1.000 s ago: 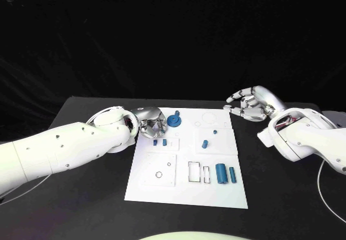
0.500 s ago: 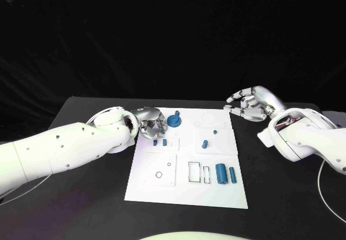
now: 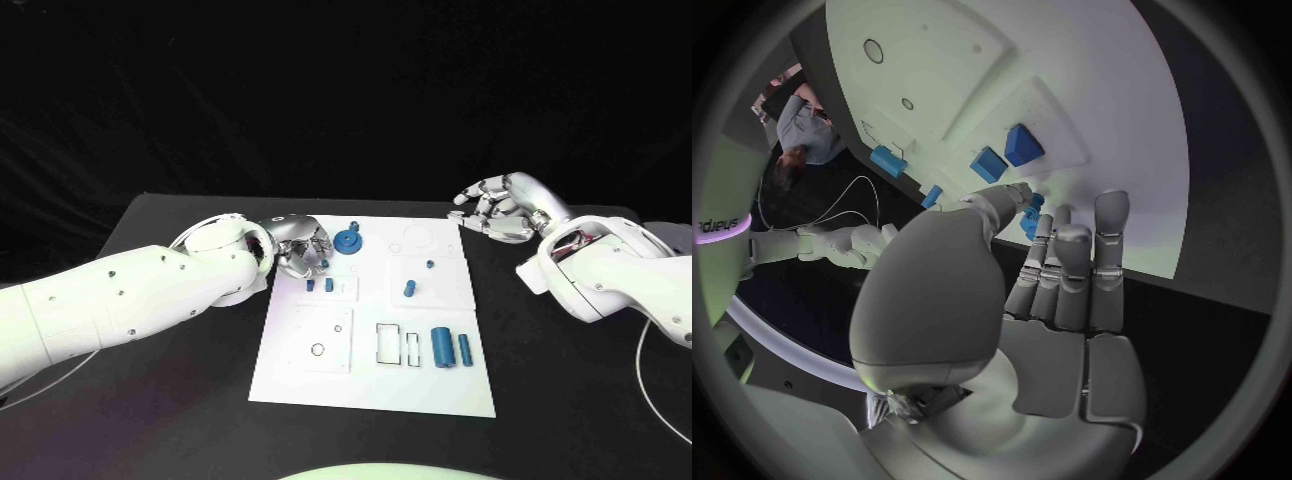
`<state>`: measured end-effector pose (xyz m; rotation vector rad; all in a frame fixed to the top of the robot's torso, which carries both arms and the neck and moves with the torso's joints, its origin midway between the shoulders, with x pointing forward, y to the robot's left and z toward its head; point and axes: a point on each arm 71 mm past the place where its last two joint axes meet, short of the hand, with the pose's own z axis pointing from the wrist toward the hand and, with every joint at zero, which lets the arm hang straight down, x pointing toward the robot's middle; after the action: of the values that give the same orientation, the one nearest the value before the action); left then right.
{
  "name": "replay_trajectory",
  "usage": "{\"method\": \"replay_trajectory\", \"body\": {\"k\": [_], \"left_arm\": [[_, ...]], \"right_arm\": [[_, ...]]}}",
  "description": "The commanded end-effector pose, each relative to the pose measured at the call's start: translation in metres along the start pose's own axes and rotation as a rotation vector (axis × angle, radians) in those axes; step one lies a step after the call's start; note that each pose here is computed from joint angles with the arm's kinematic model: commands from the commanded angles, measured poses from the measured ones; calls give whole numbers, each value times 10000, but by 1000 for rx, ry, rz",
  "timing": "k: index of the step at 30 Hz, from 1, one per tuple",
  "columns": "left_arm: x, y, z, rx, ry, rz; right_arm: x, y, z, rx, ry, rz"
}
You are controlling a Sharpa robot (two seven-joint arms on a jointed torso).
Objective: Assemble the parts on the task board
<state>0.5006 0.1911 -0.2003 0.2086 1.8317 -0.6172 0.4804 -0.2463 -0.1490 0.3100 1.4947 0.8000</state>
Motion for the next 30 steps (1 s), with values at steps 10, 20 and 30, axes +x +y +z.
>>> {"method": "replay_trajectory", "body": {"k": [10,20,30], "left_arm": [[-207,214,-182,45,-193,-443],[-377,418,-386,128,-393,-1046],[-412,405,-481,179,-448,-1217]], "right_arm": [[225,11,-8,-107,235,-313],[468,67,8,-175,298,-638],[685,119,47,-198,289,-732]]}}
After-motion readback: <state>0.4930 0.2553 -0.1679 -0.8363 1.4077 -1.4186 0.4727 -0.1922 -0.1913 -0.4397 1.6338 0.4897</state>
